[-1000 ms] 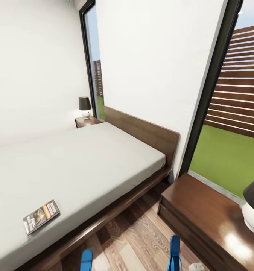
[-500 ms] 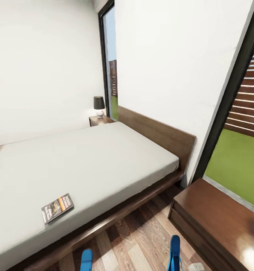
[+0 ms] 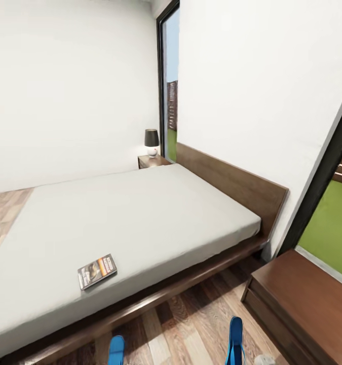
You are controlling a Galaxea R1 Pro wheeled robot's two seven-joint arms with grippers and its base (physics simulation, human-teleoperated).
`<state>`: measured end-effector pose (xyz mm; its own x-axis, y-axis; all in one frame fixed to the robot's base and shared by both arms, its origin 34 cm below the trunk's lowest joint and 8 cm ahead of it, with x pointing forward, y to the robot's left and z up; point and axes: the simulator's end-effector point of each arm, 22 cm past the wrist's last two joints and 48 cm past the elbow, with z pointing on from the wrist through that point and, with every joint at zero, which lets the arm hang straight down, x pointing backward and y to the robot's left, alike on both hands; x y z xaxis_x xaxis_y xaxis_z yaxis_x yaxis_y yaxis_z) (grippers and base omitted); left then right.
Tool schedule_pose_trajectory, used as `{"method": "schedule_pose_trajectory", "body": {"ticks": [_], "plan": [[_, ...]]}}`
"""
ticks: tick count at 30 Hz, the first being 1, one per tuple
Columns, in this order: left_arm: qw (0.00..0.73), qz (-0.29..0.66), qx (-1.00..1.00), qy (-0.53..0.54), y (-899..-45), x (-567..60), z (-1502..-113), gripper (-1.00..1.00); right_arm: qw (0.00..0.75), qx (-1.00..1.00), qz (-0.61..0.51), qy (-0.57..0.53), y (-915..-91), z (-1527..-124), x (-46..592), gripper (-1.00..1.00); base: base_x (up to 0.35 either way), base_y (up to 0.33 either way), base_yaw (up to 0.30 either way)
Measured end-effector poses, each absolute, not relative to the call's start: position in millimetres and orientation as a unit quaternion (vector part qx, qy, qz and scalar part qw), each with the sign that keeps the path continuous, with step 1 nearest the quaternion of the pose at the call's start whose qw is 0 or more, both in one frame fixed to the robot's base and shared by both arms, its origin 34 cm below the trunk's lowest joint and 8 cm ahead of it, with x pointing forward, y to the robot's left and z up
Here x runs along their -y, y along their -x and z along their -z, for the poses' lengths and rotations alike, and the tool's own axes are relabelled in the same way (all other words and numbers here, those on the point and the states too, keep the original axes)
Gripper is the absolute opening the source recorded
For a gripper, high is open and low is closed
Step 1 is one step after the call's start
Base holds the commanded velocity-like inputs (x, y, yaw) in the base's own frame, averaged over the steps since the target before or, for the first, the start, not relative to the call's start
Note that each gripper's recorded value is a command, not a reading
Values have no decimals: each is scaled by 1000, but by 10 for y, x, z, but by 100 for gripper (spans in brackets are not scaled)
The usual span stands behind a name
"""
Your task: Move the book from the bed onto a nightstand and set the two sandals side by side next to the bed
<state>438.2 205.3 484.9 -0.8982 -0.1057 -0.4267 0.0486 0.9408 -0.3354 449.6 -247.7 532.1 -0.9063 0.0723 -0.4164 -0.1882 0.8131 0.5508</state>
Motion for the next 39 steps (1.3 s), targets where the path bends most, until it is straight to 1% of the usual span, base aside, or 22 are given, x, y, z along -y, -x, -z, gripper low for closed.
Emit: {"method": "schedule_pose_trajectory", "body": {"ticks": [39], "plan": [[225,171,-959,15,-4383,-2054,-4850,-100,214,-928,-304,31,-4498,-5322,2475,-100,0,0,236]]}}
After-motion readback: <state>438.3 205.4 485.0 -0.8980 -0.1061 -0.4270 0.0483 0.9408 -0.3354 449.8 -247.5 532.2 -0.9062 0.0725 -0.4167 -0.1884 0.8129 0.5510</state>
